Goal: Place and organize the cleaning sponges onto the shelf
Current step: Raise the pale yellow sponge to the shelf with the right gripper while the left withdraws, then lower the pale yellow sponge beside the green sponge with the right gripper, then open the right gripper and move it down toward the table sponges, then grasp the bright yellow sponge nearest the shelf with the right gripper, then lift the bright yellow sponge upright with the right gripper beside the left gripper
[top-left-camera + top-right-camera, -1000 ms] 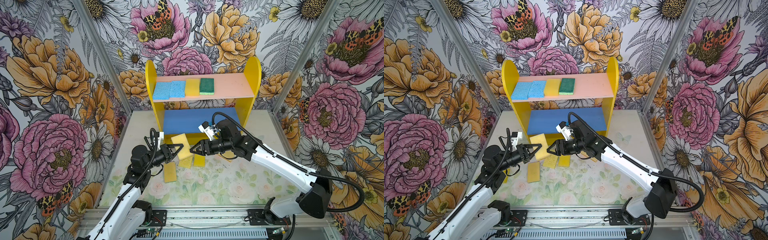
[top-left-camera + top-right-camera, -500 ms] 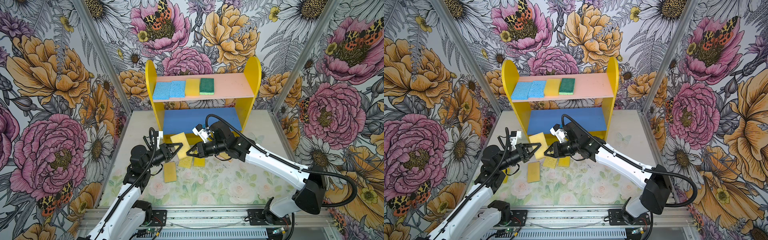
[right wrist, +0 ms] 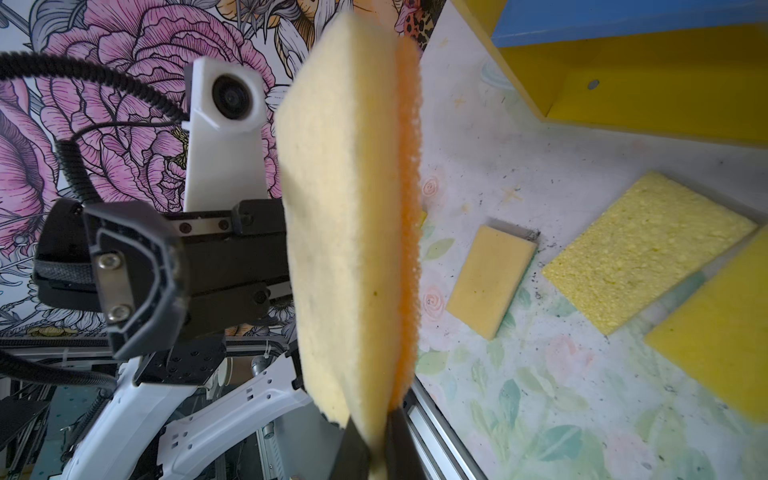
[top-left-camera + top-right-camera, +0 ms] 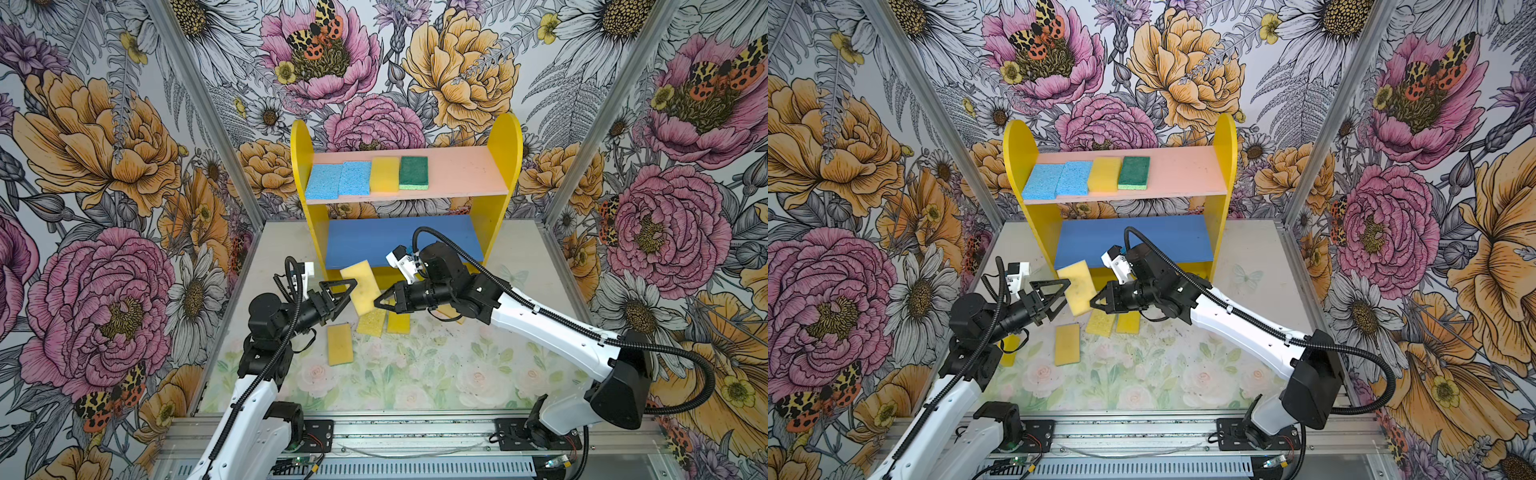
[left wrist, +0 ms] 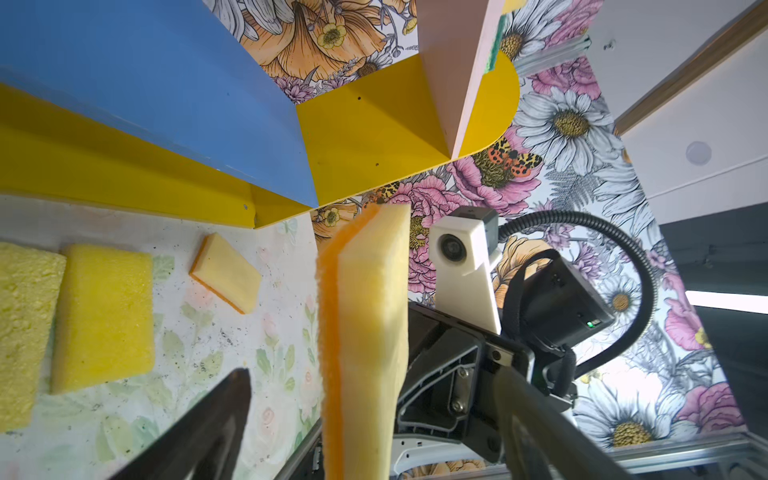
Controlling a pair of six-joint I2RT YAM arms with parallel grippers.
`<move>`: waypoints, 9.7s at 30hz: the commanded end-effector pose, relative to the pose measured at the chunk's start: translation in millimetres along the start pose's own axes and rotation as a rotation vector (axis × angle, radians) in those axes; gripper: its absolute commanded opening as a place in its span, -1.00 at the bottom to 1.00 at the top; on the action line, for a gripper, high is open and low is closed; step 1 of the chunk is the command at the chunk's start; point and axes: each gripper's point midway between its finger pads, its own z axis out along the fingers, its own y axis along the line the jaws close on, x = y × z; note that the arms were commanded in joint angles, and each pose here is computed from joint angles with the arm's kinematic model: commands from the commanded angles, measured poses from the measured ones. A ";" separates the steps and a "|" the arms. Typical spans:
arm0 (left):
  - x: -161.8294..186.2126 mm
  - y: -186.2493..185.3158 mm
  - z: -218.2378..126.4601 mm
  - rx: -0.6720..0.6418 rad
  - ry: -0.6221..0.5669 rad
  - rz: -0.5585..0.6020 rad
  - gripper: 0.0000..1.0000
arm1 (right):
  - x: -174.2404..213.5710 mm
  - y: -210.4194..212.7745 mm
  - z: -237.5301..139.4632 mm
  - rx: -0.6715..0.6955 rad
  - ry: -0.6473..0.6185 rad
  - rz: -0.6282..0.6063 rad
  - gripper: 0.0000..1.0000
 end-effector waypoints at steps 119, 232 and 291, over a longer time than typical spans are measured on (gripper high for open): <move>-12.4 19.3 -33.2 -0.403 0.094 0.267 0.97 | -288.2 -73.9 -207.2 0.481 -0.657 -0.098 0.57; 34.2 113.8 -35.3 -0.439 0.050 -0.086 0.98 | 54.2 -267.6 74.5 0.513 -0.086 0.263 -0.17; 39.5 86.9 7.9 -0.189 0.040 -0.029 0.55 | 32.7 -65.3 65.5 -0.020 0.059 -0.056 -1.00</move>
